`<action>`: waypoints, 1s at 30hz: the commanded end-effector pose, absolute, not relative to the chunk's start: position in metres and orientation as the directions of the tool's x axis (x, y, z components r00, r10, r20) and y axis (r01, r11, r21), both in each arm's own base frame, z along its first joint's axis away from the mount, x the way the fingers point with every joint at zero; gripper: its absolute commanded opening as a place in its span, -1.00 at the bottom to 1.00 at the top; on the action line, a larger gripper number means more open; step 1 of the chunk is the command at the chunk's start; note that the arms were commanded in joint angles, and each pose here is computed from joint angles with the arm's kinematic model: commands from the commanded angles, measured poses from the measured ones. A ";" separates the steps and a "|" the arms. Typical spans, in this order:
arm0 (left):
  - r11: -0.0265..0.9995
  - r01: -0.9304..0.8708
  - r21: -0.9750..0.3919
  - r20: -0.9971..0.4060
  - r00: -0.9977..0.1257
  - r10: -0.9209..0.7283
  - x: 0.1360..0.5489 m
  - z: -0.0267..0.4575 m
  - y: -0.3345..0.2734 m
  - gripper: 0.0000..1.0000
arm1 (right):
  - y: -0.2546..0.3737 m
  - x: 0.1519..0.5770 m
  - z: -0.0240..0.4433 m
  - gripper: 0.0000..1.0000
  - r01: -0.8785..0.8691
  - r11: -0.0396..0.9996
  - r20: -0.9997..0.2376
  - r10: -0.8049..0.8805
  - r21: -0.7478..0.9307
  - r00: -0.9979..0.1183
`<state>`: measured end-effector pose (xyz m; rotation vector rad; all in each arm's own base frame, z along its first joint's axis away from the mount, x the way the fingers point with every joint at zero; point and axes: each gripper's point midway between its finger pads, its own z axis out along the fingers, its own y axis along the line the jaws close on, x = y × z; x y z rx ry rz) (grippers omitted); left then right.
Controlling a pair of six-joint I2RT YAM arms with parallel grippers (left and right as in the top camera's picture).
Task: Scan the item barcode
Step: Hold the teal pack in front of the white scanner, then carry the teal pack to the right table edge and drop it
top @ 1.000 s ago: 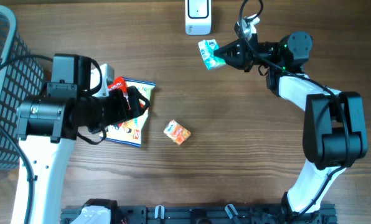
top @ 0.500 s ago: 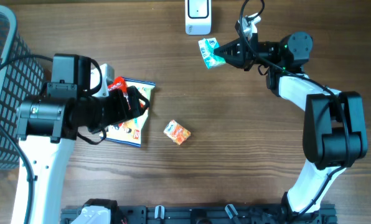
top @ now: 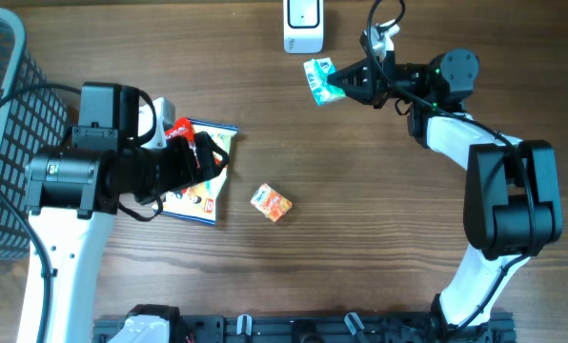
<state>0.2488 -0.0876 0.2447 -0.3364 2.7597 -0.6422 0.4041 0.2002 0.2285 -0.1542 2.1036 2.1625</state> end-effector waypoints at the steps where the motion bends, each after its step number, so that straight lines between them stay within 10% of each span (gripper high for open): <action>1: 0.876 -0.152 -0.459 -0.222 -0.934 -0.278 0.248 0.243 -0.089 1.00 | 0.201 0.405 0.226 -0.92 -0.181 -0.026 -0.181 0.008 0.983 -0.983; 20: 0.876 -0.152 -0.459 -0.222 -0.934 -0.278 0.248 0.243 -0.089 1.00 | 0.197 0.441 0.229 -0.91 -0.383 0.016 -0.380 0.183 0.923 -0.907; 26: 0.876 -0.152 -0.458 -0.223 -0.934 -0.278 0.248 0.243 -0.089 1.00 | 0.192 0.487 0.211 -0.91 -0.447 0.219 -0.491 0.236 0.868 -0.838; 30: 0.876 -0.152 -0.459 -0.222 -0.934 -0.278 0.248 0.243 -0.089 1.00 | 0.163 0.524 0.162 -0.91 -0.275 0.639 -0.530 0.248 0.719 -0.811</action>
